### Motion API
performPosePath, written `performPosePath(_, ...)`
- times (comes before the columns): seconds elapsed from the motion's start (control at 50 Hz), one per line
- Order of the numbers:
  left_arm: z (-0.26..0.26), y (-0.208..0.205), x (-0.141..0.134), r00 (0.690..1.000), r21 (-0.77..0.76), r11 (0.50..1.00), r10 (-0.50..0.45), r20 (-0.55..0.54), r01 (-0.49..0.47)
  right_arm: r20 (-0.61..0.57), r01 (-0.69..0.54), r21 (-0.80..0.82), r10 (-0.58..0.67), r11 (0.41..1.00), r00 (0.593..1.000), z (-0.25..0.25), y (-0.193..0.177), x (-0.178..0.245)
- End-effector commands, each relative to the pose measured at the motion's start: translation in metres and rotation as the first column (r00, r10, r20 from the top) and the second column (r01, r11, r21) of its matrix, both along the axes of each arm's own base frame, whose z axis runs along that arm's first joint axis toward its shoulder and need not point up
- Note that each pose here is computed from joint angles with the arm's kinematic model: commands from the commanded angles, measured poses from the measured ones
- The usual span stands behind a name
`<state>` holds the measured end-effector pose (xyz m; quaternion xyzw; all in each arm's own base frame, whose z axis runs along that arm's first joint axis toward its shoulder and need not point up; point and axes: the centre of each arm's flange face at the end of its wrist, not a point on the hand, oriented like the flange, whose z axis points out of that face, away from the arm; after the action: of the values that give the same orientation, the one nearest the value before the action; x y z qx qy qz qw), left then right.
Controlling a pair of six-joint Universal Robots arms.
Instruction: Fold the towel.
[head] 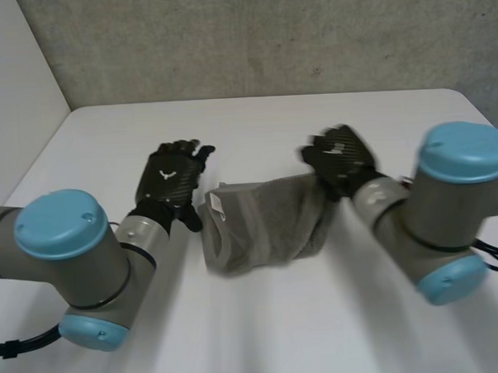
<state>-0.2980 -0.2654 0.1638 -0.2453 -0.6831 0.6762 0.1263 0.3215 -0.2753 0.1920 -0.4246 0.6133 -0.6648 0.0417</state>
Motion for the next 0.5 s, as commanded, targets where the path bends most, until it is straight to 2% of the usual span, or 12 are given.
performPosePath(0.02, 0.009, -0.007, 0.022, 0.996, -0.014, 0.996, 0.086, -0.007, -0.086, -0.055, -0.314, -0.039, 0.312, 0.949, 0.949, -0.017, 0.06, 0.074)
performPosePath(0.06, 0.011, -0.008, 0.025, 0.995, -0.017, 0.995, 0.097, -0.008, -0.097, -0.132, -0.445, -0.024, 0.439, 0.895, 0.889, -0.041, 0.086, 0.092)
performPosePath(0.08, 0.011, -0.009, 0.028, 0.995, -0.015, 0.994, 0.104, -0.007, -0.104, -0.133, -0.446, -0.024, 0.439, 0.895, 0.889, -0.041, 0.086, 0.092)
performPosePath(0.12, 0.012, -0.01, 0.03, 0.994, -0.018, 0.994, 0.112, -0.009, -0.112, -0.217, -0.504, 0.014, 0.495, 0.863, 0.841, -0.064, 0.099, 0.094)
performPosePath(0.2, 0.017, -0.015, 0.037, 0.99, -0.027, 0.99, 0.139, -0.021, -0.14, -0.276, -0.509, 0.02, 0.494, 0.861, 0.825, -0.077, 0.103, 0.095)
performPosePath(0.24, 0.019, -0.017, 0.039, 0.989, -0.03, 0.989, 0.144, -0.027, -0.144, -0.278, -0.492, 0.025, 0.479, 0.87, 0.833, -0.079, 0.1, 0.093)
performPosePath(0.3, 0.023, -0.019, 0.039, 0.989, -0.039, 0.988, 0.146, -0.036, -0.148, -0.239, -0.44, 0.017, 0.431, 0.898, 0.87, -0.067, 0.096, 0.09)
performPosePath(0.32, 0.024, -0.019, 0.038, 0.989, -0.044, 0.988, 0.143, -0.041, -0.145, -0.19, -0.41, -0.001, 0.402, 0.912, 0.896, -0.05, 0.094, 0.088)
performPosePath(0.34, 0.024, -0.019, 0.038, 0.989, -0.044, 0.988, 0.143, -0.041, -0.145, -0.189, -0.41, -0.001, 0.402, 0.912, 0.896, -0.05, 0.094, 0.088)
performPosePath(0.38, 0.026, -0.019, 0.036, 0.989, -0.048, 0.989, 0.138, -0.045, -0.141, -0.078, -0.365, -0.012, 0.363, 0.931, 0.929, -0.024, 0.095, 0.082)
performPosePath(0.4, 0.027, -0.019, 0.034, 0.99, -0.053, 0.989, 0.132, -0.048, -0.135, -0.077, -0.365, -0.012, 0.363, 0.931, 0.929, -0.024, 0.095, 0.082)
performPosePath(0.5, 0.033, -0.016, 0.025, 0.992, -0.071, 0.991, 0.106, -0.067, -0.111, 0.099, -0.264, 0.021, 0.261, 0.964, 0.96, 0.008, 0.091, 0.062)
